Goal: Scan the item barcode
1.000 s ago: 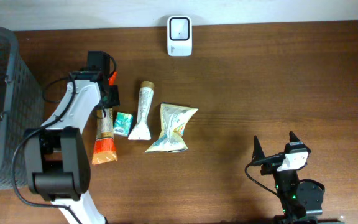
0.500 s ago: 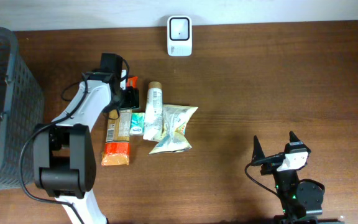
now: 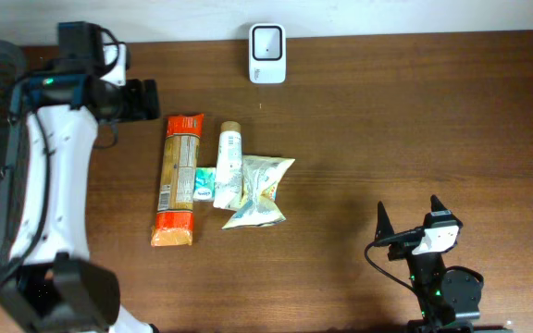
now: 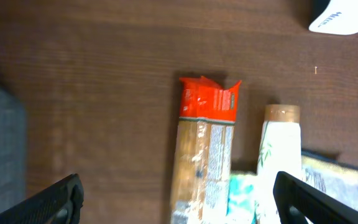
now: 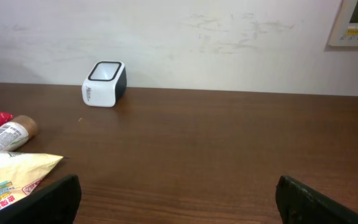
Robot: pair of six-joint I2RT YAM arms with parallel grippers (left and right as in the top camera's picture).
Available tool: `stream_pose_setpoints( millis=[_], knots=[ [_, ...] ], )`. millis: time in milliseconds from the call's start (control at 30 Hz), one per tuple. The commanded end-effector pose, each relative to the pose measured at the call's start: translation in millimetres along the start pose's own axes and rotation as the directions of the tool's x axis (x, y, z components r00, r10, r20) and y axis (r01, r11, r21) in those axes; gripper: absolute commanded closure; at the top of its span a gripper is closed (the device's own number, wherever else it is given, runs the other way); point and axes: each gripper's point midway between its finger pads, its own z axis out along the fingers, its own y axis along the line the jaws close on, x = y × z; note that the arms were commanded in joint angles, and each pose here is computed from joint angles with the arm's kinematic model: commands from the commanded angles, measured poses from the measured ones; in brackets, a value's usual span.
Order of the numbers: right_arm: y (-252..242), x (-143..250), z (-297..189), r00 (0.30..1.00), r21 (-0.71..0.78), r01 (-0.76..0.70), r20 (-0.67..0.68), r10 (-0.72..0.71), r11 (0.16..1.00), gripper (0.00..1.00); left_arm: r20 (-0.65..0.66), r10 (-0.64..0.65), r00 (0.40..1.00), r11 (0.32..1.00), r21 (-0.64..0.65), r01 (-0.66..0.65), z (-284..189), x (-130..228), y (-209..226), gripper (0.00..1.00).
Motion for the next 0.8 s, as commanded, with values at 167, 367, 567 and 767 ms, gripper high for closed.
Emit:
stream_pose_setpoints(
  millis=[167,367,567,767],
  knots=[
    [2.2,2.4,0.1,1.000,-0.011,-0.012,-0.004,0.012,1.000,0.01,0.227,-0.002,0.974,0.991,-0.132,0.033,-102.7,-13.3,63.2,0.01],
    [2.2,2.4,0.1,1.000,-0.011,-0.012,-0.004,0.012,1.000,0.01,0.323,-0.057,0.945,0.964,-0.227,0.136,-133.5,-17.9,109.2,0.01],
    [2.2,2.4,0.1,1.000,-0.011,-0.012,-0.004,0.012,1.000,0.01,0.317,-0.063,0.946,0.963,-0.230,0.141,-132.8,-15.9,111.5,0.01],
    [1.0,2.5,0.1,1.000,-0.003,-0.011,-0.004,0.011,1.000,0.01,0.317,-0.063,0.946,0.963,-0.230,0.141,-132.8,-15.9,111.5,0.01]
  ],
)
